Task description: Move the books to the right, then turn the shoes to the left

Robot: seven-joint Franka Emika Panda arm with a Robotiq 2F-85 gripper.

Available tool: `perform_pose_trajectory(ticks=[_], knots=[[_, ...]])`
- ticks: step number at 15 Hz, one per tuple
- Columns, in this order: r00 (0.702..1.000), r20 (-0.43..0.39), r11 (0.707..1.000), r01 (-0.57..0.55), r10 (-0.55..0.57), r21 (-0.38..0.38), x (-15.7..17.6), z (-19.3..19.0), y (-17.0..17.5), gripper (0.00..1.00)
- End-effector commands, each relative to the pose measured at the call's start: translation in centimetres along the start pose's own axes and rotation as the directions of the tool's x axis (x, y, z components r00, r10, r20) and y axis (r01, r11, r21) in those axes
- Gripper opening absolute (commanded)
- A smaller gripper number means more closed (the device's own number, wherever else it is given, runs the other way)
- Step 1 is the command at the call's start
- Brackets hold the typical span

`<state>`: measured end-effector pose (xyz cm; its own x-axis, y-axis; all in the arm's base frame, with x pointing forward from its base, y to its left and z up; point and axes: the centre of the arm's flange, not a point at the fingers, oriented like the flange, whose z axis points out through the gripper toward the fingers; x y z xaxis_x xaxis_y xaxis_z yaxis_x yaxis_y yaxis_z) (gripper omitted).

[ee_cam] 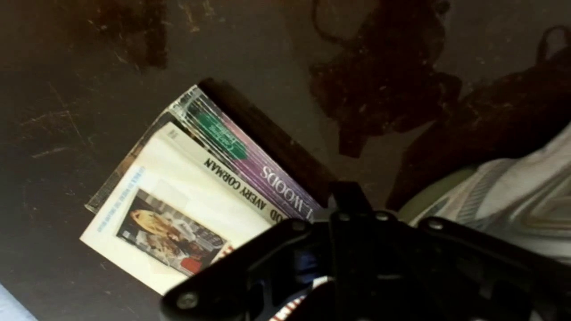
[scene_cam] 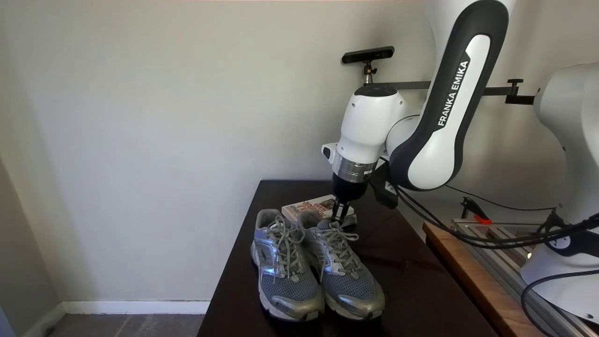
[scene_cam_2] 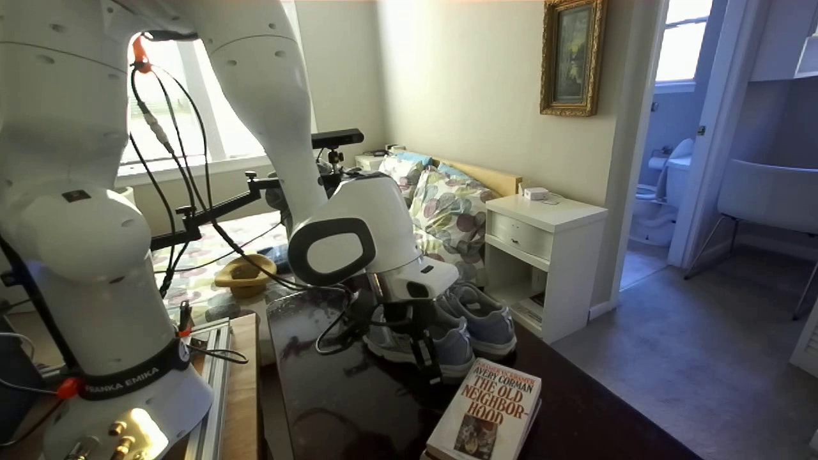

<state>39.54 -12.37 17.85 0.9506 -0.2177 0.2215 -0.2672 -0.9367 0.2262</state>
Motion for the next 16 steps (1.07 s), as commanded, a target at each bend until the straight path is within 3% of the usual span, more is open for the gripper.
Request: perform_pose_trajectory(ticks=[1,7,16], knots=[[1.0,-0.026,0.999,0.004,-0.003,0.05,0.0,0.5,0.0,0.0],[0.999,-0.038,0.998,-0.019,0.021,0.058,0.1,1.6,0.9,0.0],[0.986,-0.062,0.988,-0.152,0.153,0.012,0.8,3.0,2.9,0.0]])
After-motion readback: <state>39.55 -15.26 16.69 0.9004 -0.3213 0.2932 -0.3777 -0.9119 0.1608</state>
